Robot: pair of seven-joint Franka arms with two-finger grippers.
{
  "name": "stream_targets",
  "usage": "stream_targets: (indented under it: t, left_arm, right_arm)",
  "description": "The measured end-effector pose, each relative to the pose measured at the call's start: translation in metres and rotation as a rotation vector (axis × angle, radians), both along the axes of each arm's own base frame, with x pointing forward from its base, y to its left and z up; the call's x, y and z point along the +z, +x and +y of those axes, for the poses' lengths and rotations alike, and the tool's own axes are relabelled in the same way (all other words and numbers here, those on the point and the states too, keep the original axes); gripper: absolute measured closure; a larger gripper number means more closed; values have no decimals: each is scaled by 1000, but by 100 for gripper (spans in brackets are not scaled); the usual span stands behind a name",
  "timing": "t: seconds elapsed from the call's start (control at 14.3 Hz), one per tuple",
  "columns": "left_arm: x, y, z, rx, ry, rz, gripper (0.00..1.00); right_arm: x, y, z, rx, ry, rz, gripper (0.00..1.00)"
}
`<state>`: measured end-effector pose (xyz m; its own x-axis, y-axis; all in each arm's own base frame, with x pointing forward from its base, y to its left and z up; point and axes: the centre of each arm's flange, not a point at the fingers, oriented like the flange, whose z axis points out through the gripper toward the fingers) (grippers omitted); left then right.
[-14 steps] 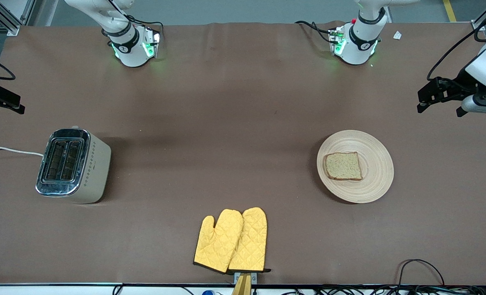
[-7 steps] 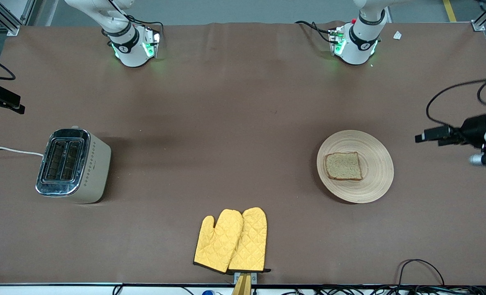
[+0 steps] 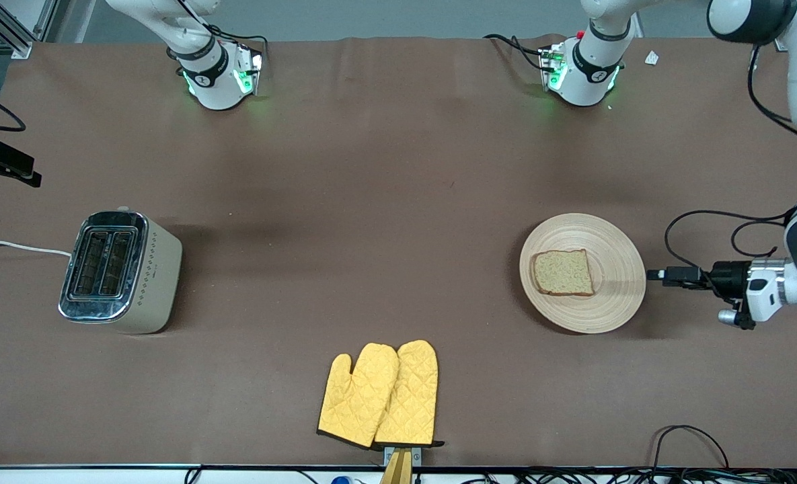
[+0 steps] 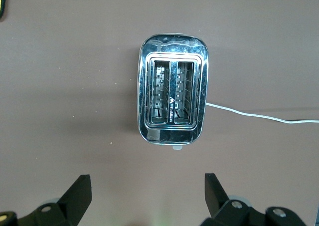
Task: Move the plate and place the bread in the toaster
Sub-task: 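Grip the plate rim with the left gripper and slide it toward the toaster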
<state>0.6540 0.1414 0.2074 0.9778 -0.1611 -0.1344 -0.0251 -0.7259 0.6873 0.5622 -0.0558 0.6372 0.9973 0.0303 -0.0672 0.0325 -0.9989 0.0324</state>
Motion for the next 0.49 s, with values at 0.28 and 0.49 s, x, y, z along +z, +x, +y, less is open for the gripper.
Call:
stream_targets:
  t: [0.28, 0.49]
  left_arm:
    - [-38, -2, -3, -19, -65, -19, 3]
    - [-45, -3, -4, -67, -88, -61, 34]
  right_arm:
    - [0, 0, 0, -1, 0, 0, 0]
    - [0, 0, 0, -1, 1, 0, 0]
